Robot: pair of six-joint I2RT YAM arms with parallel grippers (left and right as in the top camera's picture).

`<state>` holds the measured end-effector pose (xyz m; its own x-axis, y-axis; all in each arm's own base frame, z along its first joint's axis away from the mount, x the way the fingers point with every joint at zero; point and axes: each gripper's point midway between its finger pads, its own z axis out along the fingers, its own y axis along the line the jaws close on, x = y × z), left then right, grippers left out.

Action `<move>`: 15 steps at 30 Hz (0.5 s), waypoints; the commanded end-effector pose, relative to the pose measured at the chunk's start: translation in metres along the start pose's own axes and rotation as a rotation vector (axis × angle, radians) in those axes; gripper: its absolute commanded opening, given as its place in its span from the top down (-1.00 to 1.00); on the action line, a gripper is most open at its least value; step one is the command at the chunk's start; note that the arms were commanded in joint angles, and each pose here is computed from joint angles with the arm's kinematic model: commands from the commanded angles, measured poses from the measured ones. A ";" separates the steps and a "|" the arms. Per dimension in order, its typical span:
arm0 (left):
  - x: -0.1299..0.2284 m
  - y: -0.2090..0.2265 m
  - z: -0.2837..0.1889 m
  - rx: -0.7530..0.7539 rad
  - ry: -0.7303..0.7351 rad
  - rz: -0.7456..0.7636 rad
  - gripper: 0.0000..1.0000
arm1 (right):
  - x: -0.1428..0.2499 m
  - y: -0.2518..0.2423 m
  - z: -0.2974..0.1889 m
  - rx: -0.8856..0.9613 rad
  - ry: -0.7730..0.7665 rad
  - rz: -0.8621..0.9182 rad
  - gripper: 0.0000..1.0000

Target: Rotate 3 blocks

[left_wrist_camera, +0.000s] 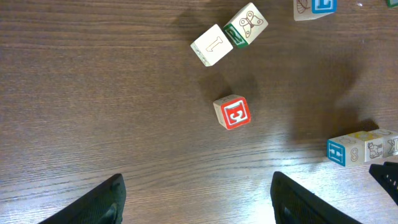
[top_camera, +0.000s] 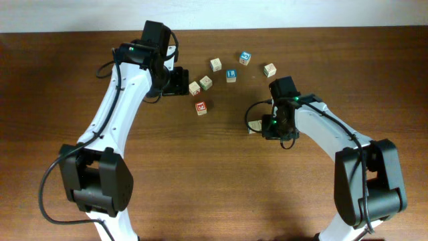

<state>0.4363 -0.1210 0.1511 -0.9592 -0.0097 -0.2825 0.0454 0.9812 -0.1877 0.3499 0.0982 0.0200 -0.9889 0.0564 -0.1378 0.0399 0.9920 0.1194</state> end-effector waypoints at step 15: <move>0.000 -0.001 0.003 0.000 0.004 0.006 -0.48 | -0.010 -0.002 0.003 0.010 -0.039 -0.001 0.47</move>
<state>0.4363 -0.1210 0.1511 -0.9592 -0.0097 -0.2825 0.0454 0.9812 -0.1877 0.3592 0.0997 0.0217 -0.9828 0.0565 -0.1759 0.0344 0.9915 0.1258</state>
